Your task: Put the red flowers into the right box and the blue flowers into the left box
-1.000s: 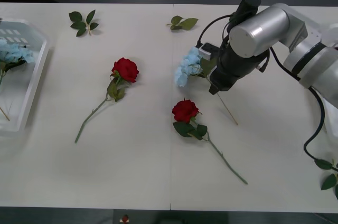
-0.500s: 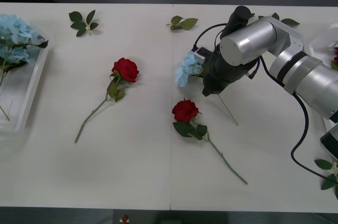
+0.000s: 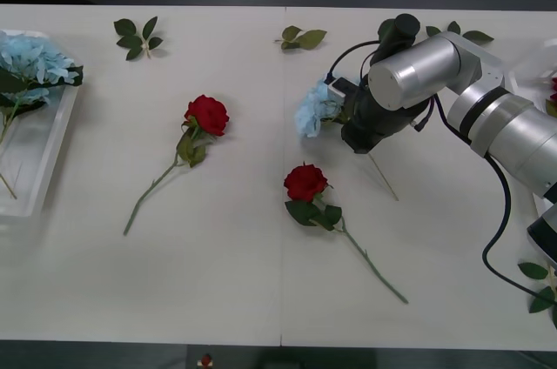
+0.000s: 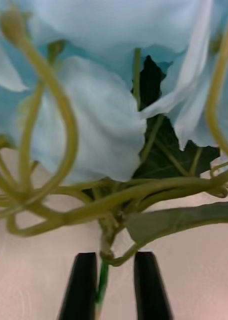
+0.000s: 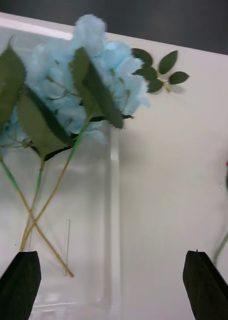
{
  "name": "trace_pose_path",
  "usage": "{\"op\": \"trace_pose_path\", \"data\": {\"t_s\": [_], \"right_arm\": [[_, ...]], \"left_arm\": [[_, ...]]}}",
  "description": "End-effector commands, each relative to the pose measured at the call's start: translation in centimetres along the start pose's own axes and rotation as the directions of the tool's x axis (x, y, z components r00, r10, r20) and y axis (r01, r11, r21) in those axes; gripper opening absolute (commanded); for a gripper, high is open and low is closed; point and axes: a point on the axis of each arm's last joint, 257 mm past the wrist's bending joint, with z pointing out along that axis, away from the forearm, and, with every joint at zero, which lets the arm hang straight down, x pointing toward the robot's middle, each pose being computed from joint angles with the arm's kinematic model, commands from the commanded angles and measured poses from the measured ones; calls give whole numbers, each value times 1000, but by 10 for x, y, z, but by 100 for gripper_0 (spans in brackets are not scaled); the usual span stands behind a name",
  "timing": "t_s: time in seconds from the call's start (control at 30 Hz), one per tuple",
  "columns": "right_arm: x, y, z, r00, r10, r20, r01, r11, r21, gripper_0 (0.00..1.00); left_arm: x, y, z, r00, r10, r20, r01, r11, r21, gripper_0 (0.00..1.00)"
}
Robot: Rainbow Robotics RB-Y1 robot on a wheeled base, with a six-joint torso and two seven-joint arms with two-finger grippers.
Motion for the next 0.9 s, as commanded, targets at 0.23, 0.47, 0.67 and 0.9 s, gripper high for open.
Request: {"op": "trace_pose_path", "data": {"t_s": [0.23,0.47,0.67,0.9], "right_arm": [[-34,11,-35,993,-10,121,22,995,-99,0],[-83,27,-116,943,94,320,6,954,-299,0],[-127,38,-195,836,129,534,140,890,-435,0],[-164,70,-246,727,166,666,268,825,-498,0]], "left_arm": [[-55,-166,62,962,271,30,-267,911,315,97],[-50,-234,118,959,285,0,-265,890,371,100],[-19,-263,149,962,273,-32,-240,890,388,100],[-14,-313,150,983,181,36,-174,844,507,100]]}}
